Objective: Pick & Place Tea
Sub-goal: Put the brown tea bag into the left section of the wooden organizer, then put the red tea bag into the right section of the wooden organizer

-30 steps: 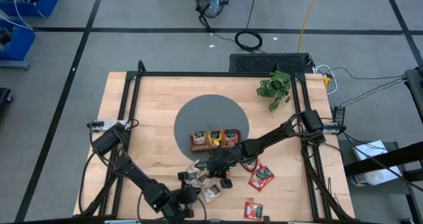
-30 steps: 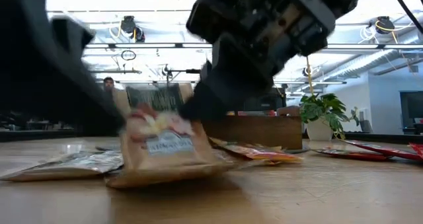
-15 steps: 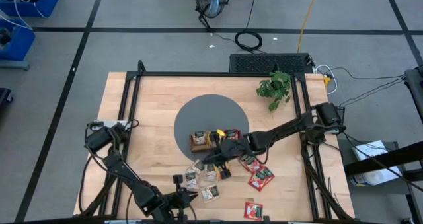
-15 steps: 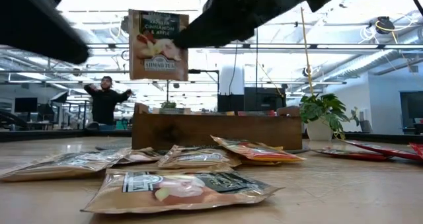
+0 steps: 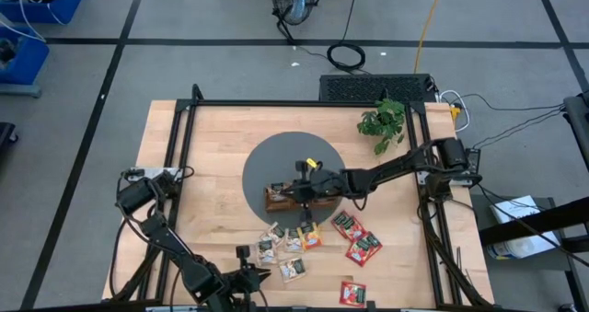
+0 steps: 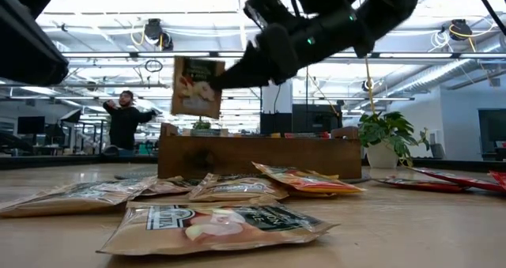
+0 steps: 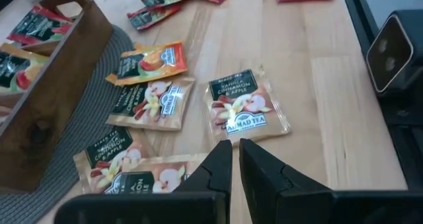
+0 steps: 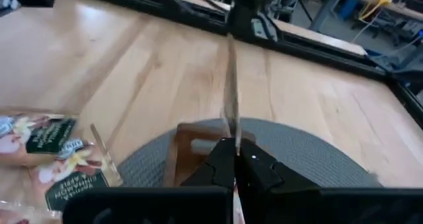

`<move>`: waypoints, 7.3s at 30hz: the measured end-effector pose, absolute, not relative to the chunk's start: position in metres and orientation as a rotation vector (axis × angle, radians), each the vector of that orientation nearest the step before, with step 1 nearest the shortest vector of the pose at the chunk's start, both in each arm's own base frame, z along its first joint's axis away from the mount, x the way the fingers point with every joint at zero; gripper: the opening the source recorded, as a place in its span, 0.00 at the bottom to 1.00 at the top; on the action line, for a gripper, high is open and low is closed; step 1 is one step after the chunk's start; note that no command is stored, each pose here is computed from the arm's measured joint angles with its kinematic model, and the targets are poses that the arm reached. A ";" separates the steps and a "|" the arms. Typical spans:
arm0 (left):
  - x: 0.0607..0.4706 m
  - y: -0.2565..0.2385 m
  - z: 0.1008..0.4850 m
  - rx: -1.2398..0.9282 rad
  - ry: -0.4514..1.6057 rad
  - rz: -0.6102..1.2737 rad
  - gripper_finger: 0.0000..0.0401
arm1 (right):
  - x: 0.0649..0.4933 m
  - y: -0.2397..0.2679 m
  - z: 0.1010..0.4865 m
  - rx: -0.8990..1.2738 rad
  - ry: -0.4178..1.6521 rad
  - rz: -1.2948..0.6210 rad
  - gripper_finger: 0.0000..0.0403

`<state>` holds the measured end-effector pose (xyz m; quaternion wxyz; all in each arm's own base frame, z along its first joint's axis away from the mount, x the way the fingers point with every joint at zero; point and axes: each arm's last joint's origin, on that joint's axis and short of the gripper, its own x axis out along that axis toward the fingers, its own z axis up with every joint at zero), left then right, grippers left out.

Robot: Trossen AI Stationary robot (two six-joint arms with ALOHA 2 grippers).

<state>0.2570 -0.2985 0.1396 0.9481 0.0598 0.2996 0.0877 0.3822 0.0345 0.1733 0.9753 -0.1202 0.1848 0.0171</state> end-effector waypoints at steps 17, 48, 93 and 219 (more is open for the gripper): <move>0.265 -0.292 0.140 0.113 0.612 0.203 0.09 | 0.374 0.023 0.159 -0.130 0.407 0.114 0.00; 0.274 -0.283 0.140 0.099 0.614 0.232 0.09 | 0.380 0.009 0.134 -0.039 0.469 0.060 0.09; 0.378 -0.228 0.162 0.092 0.339 -0.065 0.09 | 0.137 0.084 0.150 0.006 0.242 0.322 0.00; 0.523 -0.173 0.099 0.106 0.578 -0.270 0.09 | 0.116 0.132 0.117 0.765 0.909 -0.061 0.29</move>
